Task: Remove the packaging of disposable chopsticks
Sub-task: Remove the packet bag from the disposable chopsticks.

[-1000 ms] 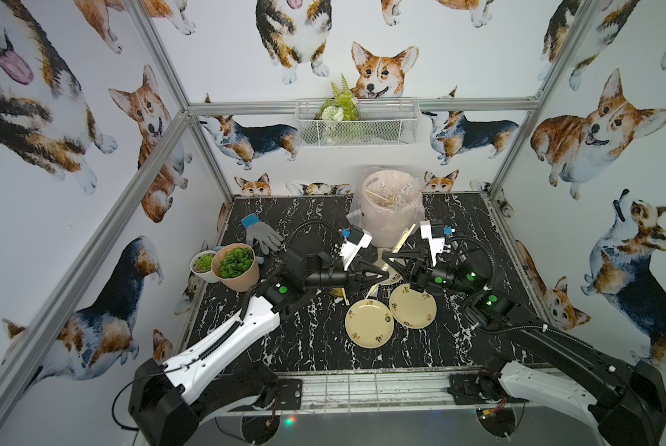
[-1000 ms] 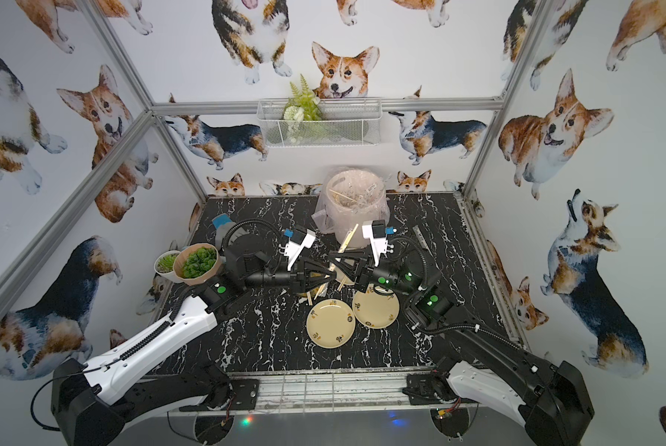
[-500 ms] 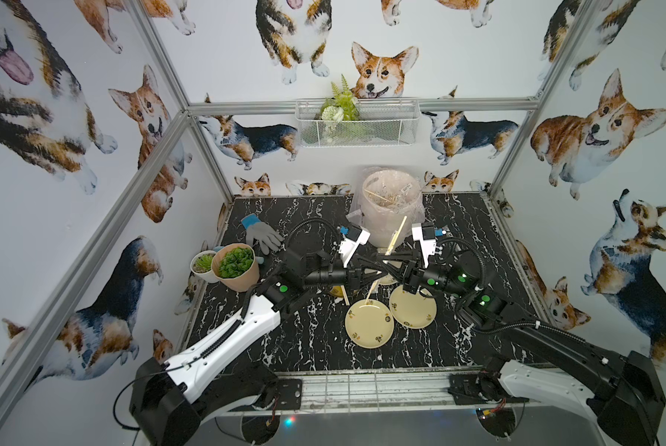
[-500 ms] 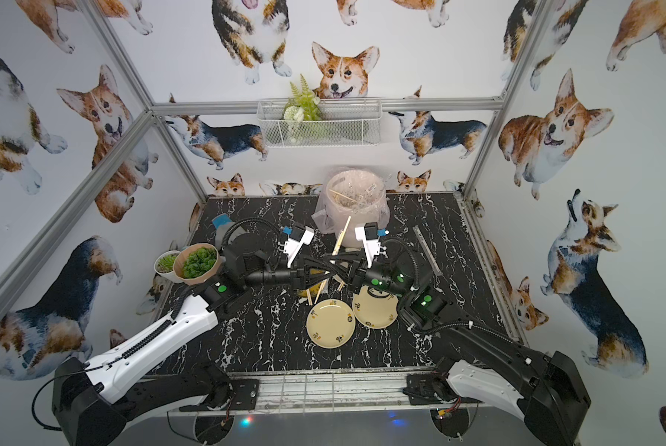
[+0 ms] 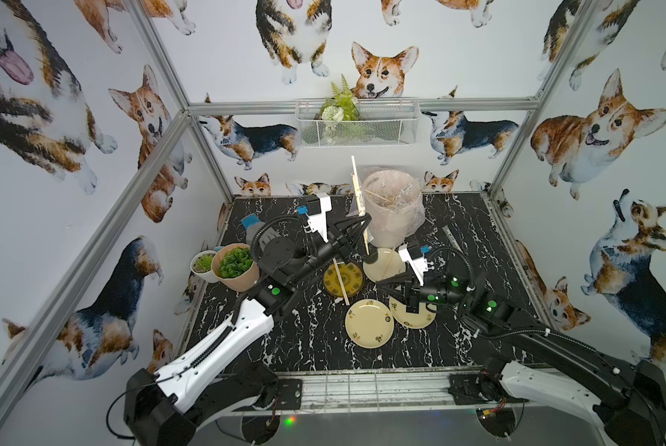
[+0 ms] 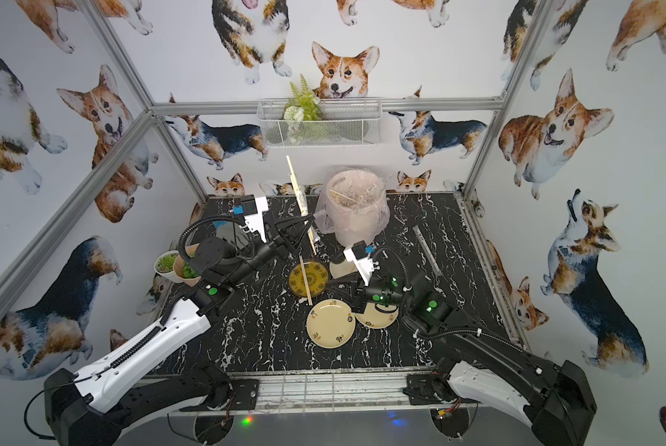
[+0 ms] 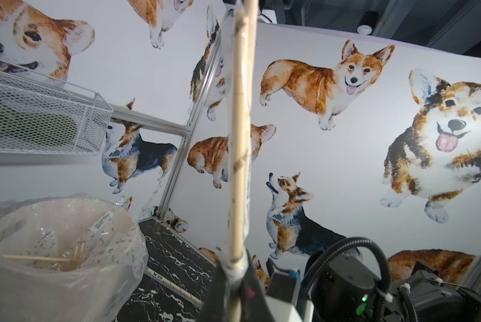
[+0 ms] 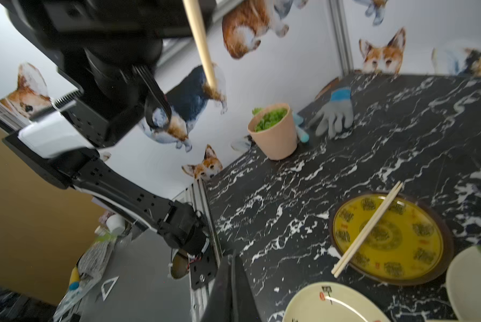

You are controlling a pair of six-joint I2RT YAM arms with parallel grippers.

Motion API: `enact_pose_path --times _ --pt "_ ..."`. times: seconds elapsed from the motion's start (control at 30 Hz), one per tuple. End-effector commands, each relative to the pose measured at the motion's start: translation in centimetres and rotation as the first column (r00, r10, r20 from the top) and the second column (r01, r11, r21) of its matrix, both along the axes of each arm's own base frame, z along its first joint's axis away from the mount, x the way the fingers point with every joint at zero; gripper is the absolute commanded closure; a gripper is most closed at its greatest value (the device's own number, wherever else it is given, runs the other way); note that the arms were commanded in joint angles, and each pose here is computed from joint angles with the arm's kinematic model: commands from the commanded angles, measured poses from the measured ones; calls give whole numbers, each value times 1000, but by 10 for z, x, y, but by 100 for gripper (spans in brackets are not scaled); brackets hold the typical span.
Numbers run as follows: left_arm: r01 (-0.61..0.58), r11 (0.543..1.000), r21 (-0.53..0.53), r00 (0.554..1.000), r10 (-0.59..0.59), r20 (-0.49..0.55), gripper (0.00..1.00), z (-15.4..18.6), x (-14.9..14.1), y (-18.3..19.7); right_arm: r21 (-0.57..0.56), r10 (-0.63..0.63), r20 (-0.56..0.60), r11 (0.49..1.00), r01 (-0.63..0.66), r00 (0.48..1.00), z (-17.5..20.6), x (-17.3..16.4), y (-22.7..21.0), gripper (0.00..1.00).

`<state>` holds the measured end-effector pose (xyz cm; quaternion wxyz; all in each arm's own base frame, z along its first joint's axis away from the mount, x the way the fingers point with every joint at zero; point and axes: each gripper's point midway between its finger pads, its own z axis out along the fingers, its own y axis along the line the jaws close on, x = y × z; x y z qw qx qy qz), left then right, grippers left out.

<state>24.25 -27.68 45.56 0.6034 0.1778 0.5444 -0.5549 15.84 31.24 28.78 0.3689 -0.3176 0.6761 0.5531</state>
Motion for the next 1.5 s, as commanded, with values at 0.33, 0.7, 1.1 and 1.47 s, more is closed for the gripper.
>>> enact_pose_path --times 0.33,0.7,1.1,1.47 --pt "219 960 -176 975 -208 78 100 42 -34 -4 276 104 196 948 -156 975 86 -7 19 100" --pt "291 938 -190 957 -283 64 100 34 -38 -15 290 90 237 944 -158 967 106 -5 20 100" --pt "311 938 -151 951 -307 51 100 29 -45 -17 266 55 289 955 -135 956 109 -1 17 100" --pt "340 928 -150 940 -334 67 100 35 -51 -19 278 68 270 950 -145 960 108 -1 15 100"
